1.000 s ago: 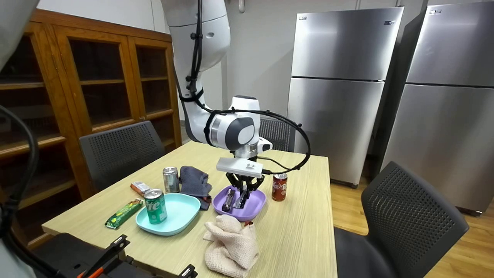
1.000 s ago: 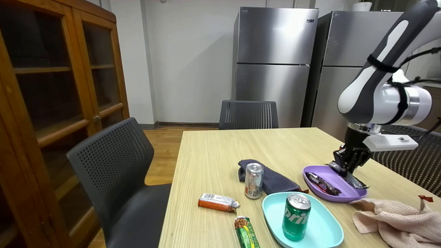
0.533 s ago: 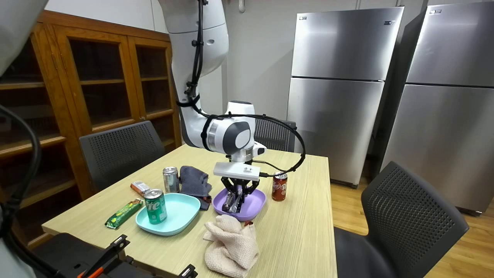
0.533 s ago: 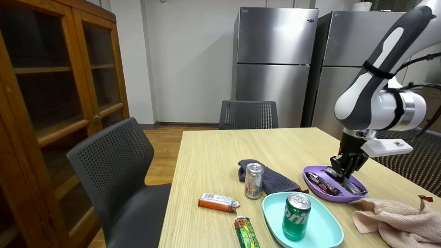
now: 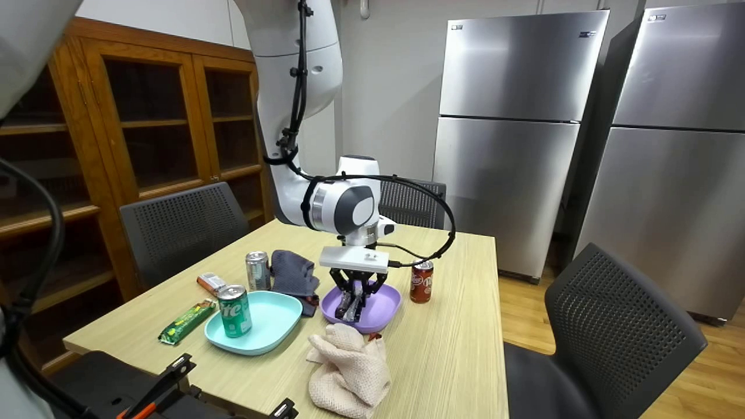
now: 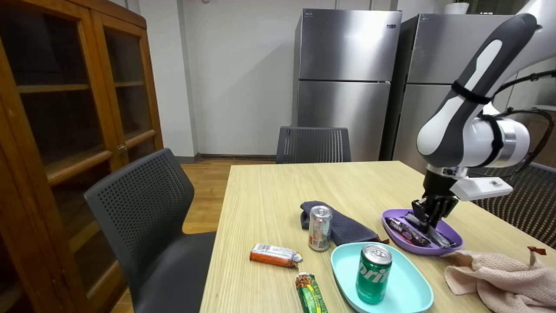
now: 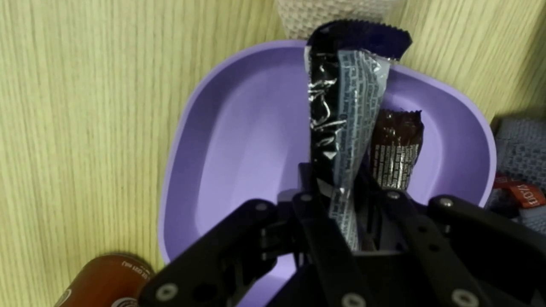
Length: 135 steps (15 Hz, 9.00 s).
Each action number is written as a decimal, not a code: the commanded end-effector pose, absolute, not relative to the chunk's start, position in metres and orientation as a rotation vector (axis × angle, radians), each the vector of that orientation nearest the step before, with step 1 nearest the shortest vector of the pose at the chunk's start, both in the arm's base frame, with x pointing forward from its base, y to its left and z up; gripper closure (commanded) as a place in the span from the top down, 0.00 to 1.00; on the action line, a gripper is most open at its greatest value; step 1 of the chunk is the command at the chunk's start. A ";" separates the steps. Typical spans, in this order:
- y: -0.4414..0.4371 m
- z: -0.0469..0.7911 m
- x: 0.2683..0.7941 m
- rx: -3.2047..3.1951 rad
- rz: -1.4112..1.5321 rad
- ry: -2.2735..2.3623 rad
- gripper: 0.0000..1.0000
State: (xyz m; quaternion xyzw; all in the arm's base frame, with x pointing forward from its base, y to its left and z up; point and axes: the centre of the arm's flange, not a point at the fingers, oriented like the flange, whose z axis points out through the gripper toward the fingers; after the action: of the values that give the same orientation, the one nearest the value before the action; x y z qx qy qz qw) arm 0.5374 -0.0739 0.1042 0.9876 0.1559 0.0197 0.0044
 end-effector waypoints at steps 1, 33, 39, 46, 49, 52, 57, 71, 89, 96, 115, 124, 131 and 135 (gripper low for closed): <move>-0.079 0.117 0.540 3.084 0.053 0.504 0.58; -0.167 0.164 0.582 3.110 0.034 -0.232 1.00; -0.172 0.164 0.606 3.126 0.074 -0.280 1.00; -0.183 0.152 0.642 3.109 0.109 -0.376 1.00; -0.185 0.143 0.654 3.108 0.115 -0.402 1.00; -0.186 0.136 0.663 3.110 0.126 -0.411 1.00; -0.188 0.133 0.672 3.112 0.151 -0.409 1.00; -0.185 0.134 0.669 3.117 0.171 -0.351 0.38; -0.163 0.217 0.594 3.092 0.238 -0.112 0.38; -0.124 0.231 0.557 3.087 0.238 0.084 0.38; 0.025 0.212 0.501 3.055 0.150 0.679 0.38; 0.070 0.197 0.492 3.024 0.103 0.901 0.38; 0.081 0.173 0.472 2.991 0.019 1.019 0.38; 0.080 0.162 0.461 2.960 -0.040 1.072 0.38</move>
State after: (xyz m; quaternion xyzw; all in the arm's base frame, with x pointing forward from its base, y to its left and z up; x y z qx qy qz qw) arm 0.4700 0.0803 0.1608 0.9477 0.3188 -0.0094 -0.0105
